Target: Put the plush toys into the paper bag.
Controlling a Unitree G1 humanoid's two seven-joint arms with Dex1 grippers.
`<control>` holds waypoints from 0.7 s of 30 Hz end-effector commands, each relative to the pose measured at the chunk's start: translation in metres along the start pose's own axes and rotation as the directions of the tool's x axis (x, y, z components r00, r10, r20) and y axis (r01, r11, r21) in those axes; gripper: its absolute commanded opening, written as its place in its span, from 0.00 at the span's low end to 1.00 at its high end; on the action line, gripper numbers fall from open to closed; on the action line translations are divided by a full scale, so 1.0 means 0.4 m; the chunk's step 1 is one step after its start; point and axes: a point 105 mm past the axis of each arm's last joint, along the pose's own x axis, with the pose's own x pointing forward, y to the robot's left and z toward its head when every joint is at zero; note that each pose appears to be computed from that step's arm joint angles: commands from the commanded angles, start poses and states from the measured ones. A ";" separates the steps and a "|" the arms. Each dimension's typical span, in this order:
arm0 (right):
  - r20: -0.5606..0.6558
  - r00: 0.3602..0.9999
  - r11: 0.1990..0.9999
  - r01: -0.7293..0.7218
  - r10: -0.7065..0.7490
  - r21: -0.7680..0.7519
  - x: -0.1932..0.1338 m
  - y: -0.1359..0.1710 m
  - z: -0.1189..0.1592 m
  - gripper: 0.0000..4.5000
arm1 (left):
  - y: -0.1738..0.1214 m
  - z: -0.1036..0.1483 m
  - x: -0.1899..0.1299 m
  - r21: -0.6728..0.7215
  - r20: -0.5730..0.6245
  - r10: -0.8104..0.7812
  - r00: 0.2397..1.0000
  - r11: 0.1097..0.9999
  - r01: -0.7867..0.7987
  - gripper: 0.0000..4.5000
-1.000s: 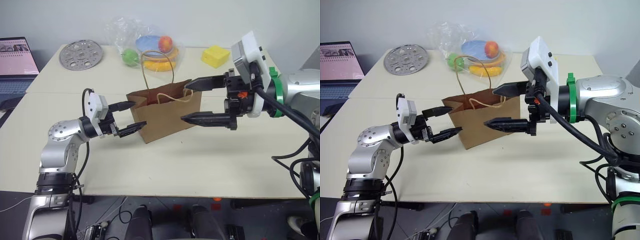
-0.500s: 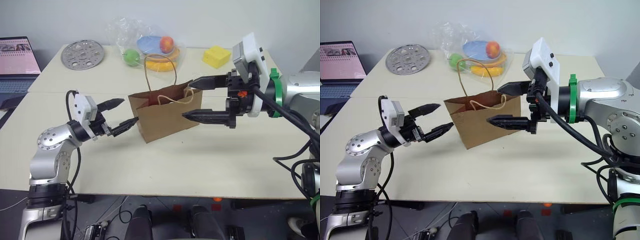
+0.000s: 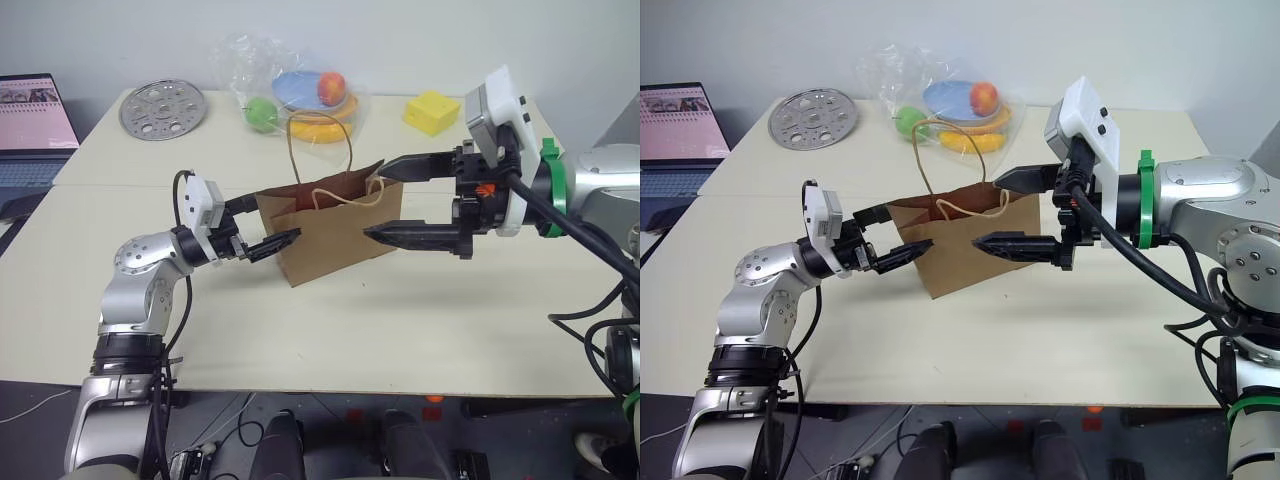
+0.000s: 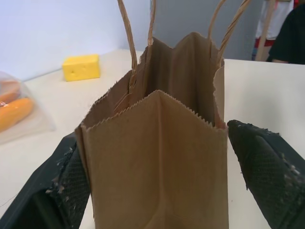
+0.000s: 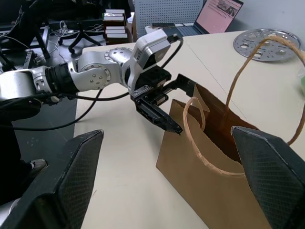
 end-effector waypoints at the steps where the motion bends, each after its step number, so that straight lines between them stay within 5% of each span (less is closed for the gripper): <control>1: 0.029 1.000 0.998 0.014 -0.013 -0.068 -0.020 0.015 0.034 1.00 | 0.012 -0.004 -0.010 0.026 -0.032 -0.005 0.999 1.000 0.006 0.96; 15: 0.034 0.997 0.995 0.065 -0.063 -0.081 -0.032 -0.001 0.039 1.00 | 0.015 0.012 0.000 0.026 0.007 -0.052 0.999 0.998 0.052 0.04; 21: 0.020 0.980 0.973 0.200 -0.199 -0.117 -0.117 -0.079 0.074 1.00 | -0.011 0.054 0.029 -0.021 0.035 -0.226 0.974 0.974 0.226 0.01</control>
